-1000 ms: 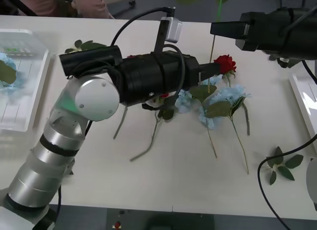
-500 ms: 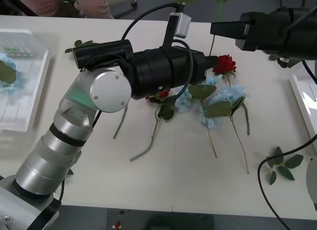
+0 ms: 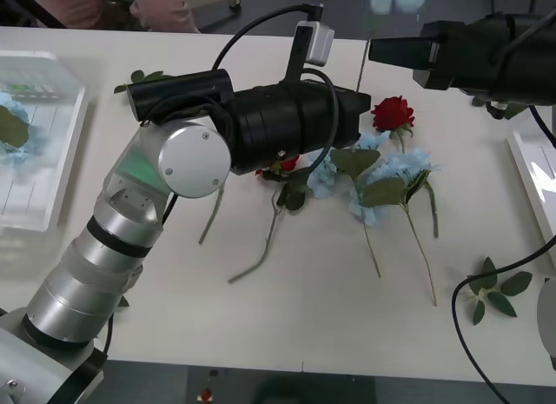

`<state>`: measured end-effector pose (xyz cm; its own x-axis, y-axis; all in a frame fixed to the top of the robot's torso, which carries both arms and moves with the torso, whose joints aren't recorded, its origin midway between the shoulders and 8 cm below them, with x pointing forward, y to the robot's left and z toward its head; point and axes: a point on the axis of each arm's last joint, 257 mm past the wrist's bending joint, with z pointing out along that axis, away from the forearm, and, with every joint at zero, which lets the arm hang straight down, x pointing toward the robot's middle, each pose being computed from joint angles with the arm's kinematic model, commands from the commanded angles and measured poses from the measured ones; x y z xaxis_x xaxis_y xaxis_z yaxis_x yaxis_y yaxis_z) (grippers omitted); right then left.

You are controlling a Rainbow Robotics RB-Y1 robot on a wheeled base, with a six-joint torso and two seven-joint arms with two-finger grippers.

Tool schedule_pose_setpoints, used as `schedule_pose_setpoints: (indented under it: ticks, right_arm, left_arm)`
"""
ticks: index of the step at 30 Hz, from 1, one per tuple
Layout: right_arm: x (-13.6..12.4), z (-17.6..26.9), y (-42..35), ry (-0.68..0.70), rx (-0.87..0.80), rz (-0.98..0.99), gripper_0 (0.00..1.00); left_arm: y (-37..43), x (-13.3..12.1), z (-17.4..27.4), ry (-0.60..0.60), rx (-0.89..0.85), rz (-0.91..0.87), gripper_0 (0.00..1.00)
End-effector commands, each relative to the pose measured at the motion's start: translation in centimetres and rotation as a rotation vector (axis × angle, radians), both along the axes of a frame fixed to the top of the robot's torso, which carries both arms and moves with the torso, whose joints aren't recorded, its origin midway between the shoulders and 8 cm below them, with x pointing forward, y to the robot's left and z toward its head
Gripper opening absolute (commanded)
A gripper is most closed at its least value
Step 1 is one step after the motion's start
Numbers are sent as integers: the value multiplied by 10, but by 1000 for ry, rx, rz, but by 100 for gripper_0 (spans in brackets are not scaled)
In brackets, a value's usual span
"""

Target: Put the red flowers into the right box and the blue flowers into the left box

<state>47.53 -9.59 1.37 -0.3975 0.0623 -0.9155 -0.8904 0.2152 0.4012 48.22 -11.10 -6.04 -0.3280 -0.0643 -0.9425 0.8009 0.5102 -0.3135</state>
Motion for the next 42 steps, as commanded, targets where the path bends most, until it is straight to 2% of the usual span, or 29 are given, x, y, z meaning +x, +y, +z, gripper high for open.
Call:
schedule_pose_setpoints:
  ticks: [1, 6, 15, 19, 28, 34, 42]
  right_arm:
    - [-5, 24, 7, -36, 23, 14, 100]
    - [-5, 24, 7, -36, 23, 14, 100]
    - [-5, 24, 7, -36, 23, 14, 100]
    - [-5, 24, 7, -36, 23, 14, 100]
    - [6, -1, -35, 9, -18, -83, 100]
    - [36, -47, -103, 67, -202, -294, 100]
    - [63, -111, -196, 278, -409, -606, 100]
  left_arm:
    - [-3, -1, 23, -41, -27, -3, 0]
    - [26, 10, 25, -52, -21, 38, 0]
    - [160, 43, 26, -16, -19, 196, 0]
    - [212, 48, 23, 18, -13, 262, 0]
    - [406, 36, 6, 148, 135, 532, 0]
    - [513, 21, -4, 237, 122, 716, 0]
    - [613, 15, -40, 317, 94, 930, 0]
